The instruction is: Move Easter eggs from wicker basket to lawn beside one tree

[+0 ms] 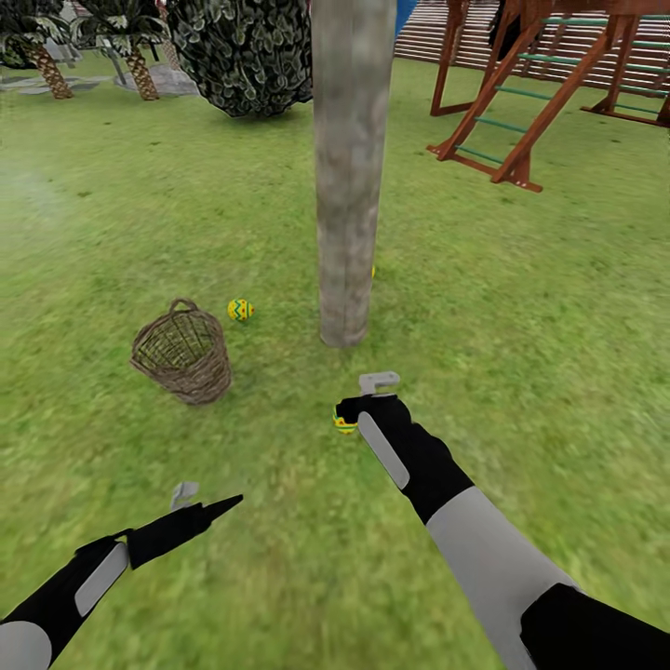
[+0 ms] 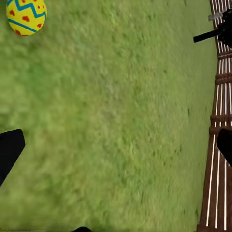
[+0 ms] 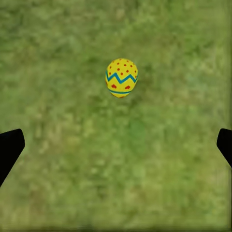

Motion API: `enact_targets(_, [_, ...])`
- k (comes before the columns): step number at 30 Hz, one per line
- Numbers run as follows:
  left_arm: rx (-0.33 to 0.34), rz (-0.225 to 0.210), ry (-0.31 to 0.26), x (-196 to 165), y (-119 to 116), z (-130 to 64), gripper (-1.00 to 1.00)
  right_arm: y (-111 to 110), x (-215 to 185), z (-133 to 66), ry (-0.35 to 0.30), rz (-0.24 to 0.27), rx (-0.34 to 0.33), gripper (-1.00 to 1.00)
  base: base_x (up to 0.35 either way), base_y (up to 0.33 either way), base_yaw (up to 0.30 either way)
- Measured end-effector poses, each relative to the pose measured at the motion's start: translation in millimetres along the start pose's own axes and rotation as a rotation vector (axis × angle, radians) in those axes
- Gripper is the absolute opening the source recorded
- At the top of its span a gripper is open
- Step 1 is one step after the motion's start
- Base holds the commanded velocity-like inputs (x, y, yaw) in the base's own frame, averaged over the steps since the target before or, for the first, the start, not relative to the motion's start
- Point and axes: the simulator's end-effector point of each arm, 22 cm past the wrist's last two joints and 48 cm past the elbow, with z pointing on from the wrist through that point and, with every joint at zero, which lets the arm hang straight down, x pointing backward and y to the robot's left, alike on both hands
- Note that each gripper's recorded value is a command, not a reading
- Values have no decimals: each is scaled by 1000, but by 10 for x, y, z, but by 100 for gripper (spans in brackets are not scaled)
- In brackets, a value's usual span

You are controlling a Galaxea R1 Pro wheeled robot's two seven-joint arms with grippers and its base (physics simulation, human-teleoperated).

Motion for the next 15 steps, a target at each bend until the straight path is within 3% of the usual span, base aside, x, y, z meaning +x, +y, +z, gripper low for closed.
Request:
enact_targets(5, [-87,2,6,2,107,-32,100,-26,98,-27,27,-4,10,100,0,0,0])
enact_targets(8, [-164,-4,14,102,270,-81,100,-93,211,48,21,20,32,100,0,0,0])
enact_targets(13, [-289,-6,25,267,509,-167,100,-393,594,229,47,47,104,100,0,0,0])
enact_targets(15, [-303,-1,29,276,507,-187,100,-513,685,241,60,47,127,100,0,0,0])
